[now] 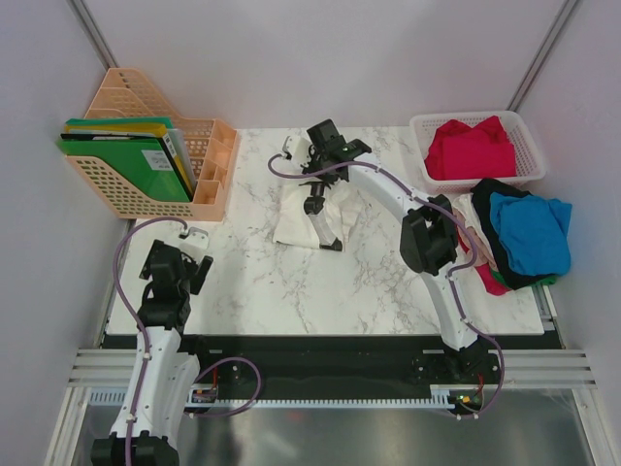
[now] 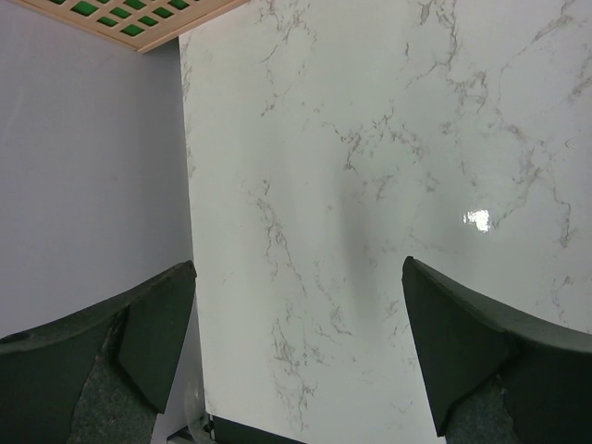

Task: Fold and stack the t-shirts
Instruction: Fold the long partially folded tshirt into a neat square

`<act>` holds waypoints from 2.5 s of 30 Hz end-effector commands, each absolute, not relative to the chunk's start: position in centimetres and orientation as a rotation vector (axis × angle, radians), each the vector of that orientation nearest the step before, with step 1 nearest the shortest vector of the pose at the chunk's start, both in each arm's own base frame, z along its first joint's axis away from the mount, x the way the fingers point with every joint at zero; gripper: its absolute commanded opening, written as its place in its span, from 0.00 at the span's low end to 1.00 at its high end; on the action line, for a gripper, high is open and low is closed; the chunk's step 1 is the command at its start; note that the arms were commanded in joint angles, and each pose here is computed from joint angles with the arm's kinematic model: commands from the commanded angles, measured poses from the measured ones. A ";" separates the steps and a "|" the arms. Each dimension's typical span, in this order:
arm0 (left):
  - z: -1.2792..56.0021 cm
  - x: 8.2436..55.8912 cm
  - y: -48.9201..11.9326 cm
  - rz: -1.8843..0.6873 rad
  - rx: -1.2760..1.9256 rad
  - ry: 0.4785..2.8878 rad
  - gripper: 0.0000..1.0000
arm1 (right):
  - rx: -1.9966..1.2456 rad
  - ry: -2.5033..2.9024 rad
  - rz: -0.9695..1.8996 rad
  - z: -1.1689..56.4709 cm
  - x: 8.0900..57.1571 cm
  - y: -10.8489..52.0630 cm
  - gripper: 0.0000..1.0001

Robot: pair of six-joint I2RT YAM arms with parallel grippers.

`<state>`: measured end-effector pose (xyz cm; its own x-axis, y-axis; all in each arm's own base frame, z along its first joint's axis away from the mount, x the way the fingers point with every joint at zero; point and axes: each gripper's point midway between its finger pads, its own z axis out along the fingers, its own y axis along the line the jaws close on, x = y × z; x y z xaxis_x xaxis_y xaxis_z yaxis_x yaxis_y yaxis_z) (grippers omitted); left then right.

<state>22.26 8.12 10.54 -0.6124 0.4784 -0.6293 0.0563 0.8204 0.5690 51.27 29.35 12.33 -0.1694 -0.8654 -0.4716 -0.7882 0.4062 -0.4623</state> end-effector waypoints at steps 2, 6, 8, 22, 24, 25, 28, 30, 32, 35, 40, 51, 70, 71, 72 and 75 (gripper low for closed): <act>10.8 22.7 8.3 0.648 0.348 2.139 1.00 | -1.348 1.897 -0.178 16.4 52.5 29.1 0.00; 10.8 22.7 8.3 0.646 0.352 2.139 1.00 | -1.335 1.897 -0.182 17.3 52.3 28.8 0.00; 10.7 22.8 8.2 0.640 0.354 2.141 1.00 | -1.338 1.890 -0.200 17.6 52.4 28.6 0.00; 10.6 22.8 8.2 0.640 0.359 2.148 1.00 | -1.302 1.856 -0.247 20.8 52.6 27.5 0.00; 10.6 22.8 8.2 0.638 0.358 2.147 1.00 | -1.294 1.849 -0.257 21.3 52.9 27.2 0.00; 10.5 22.8 8.2 0.638 0.358 2.151 1.00 | -1.289 1.847 -0.261 21.4 53.0 27.2 0.00; 10.5 22.8 8.2 0.640 0.360 2.151 1.00 | -1.256 1.851 -0.256 22.2 53.2 26.6 0.00; 10.5 22.8 8.3 0.643 0.357 2.150 1.00 | -1.235 1.852 -0.245 22.5 53.2 26.5 0.00; 10.5 22.8 8.2 0.642 0.356 2.150 1.00 | -1.215 1.846 -0.256 23.0 53.4 26.1 0.00; 10.5 22.7 8.3 0.644 0.355 2.149 1.00 | -1.199 1.866 -0.283 22.2 53.9 25.2 0.00; 10.5 22.7 8.2 0.643 0.357 2.149 1.00 | -1.140 1.925 -0.332 19.5 55.8 23.0 0.00; 10.2 22.7 8.1 0.630 0.369 2.162 1.00 | -0.979 1.995 -0.584 14.0 58.4 18.7 0.71; 10.0 22.7 7.9 0.618 0.376 2.171 1.00 | -1.002 2.014 -0.162 17.5 55.0 23.6 0.86; 10.1 22.7 7.9 0.620 0.375 2.171 1.00 | -1.007 2.011 -0.143 17.3 55.6 24.2 0.86; 10.1 22.6 8.0 0.623 0.374 2.173 1.00 | -1.034 2.031 -0.126 16.5 55.5 24.0 0.86; 10.1 22.6 8.0 0.623 0.373 2.168 1.00 | -1.050 2.031 -0.100 16.0 57.2 24.2 0.84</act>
<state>22.16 7.95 9.52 -0.6319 0.4787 -0.6095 0.0843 0.8243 0.5599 57.25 23.81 19.59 -0.2556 -0.7050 -0.6616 -0.5512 0.6685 -0.4993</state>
